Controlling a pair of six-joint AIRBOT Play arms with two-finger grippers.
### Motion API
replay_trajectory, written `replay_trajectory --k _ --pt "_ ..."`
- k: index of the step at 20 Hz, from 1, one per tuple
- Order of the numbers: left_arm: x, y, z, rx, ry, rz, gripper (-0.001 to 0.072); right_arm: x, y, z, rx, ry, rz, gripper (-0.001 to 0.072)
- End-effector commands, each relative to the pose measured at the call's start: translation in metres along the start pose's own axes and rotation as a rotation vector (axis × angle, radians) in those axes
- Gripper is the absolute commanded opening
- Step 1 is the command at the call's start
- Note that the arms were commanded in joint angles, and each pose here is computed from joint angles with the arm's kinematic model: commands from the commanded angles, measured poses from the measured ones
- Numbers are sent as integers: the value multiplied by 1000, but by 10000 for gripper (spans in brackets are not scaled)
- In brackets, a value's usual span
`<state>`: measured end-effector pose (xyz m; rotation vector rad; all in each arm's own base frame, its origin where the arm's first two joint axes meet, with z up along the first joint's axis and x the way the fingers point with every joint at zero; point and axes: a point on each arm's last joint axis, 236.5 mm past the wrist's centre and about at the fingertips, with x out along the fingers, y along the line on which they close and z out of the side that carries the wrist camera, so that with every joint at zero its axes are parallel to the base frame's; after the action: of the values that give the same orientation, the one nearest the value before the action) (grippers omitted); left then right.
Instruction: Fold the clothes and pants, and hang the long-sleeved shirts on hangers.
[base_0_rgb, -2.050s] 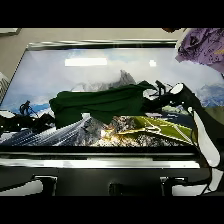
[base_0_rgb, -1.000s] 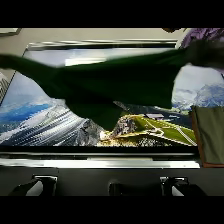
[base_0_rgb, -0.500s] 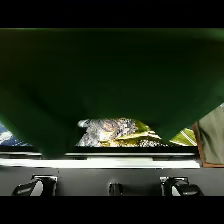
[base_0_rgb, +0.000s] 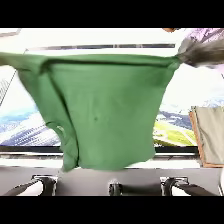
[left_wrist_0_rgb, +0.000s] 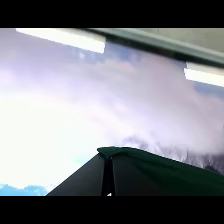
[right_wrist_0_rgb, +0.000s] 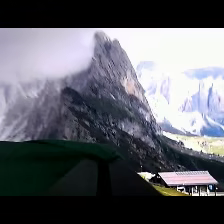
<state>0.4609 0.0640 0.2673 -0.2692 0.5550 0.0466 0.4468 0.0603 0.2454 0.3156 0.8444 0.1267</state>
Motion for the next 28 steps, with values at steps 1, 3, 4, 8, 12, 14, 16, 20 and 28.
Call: replay_trajectory --k 1,3,4,8,12,14,16,20,28 --pt "144 12 -88 -39 254 -63 18 143 -39 -46 85 267 -44 28" --pt "199 17 -136 -54 342 -60 18 205 -58 -65 131 320 -61 28" --pt "219 16 -157 -61 379 -61 18 230 -66 -75 153 334 -66 28" --pt "253 7 -212 -76 487 -71 20 286 -72 -98 226 364 -34 29" --pt "246 10 -227 -200 565 -41 176 290 -70 -104 241 381 -22 124" --pt "228 15 -217 -241 593 -54 401 272 -72 -105 233 417 -24 249" --pt "198 24 -196 -241 592 -65 416 239 -80 -96 139 431 -9 340" --pt "126 55 -172 -236 566 -42 416 159 -130 -81 125 442 18 549" --pt "31 42 -318 -367 678 -70 417 87 -174 -264 419 627 145 527"
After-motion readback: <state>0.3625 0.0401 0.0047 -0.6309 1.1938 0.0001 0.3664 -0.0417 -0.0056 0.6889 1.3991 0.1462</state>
